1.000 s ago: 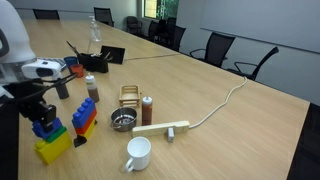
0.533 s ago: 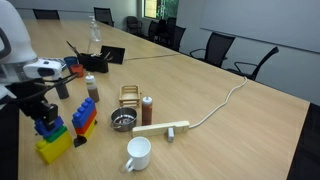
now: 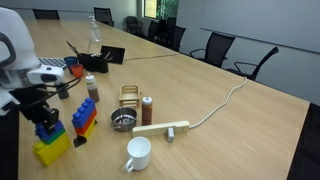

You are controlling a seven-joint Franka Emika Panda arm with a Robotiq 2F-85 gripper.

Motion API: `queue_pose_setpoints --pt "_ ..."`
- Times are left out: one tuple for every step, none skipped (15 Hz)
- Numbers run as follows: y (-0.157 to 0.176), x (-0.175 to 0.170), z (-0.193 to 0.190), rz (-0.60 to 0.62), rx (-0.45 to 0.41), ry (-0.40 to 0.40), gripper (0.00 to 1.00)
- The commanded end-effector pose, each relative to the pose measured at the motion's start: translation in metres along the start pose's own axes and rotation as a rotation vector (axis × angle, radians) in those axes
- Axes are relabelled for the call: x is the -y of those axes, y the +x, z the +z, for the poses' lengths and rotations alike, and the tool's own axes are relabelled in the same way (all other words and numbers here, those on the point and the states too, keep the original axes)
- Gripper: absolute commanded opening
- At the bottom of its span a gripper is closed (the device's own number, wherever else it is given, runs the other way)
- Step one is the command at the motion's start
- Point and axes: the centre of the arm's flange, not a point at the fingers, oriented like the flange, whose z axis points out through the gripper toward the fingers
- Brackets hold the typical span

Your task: Put the blue building block on the right most stack of blocks

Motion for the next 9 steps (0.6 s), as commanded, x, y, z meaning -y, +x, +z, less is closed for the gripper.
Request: queue_pose_setpoints --pt "0.003 -0.002 0.009 0.003 -0.001 0.042 0.10" --pt "0.003 -0.002 0.010 0.006 0.000 0.055 0.10" --pt "0.003 -0.003 0.010 0.008 0.002 0.065 0.10" --pt "0.003 -0.003 0.012 0.010 0.004 0.073 0.10" --pt "0.003 -0.004 0.014 0.013 0.005 0.082 0.10" --pt "0.004 -0.005 0.015 0.016 0.007 0.089 0.10" --pt "0.004 -0.006 0.016 0.017 0.010 0.098 0.10" --pt "0.004 -0.007 0.018 0.020 0.013 0.100 0.10" --pt "0.004 -0.008 0.019 0.023 0.015 0.097 0.10"
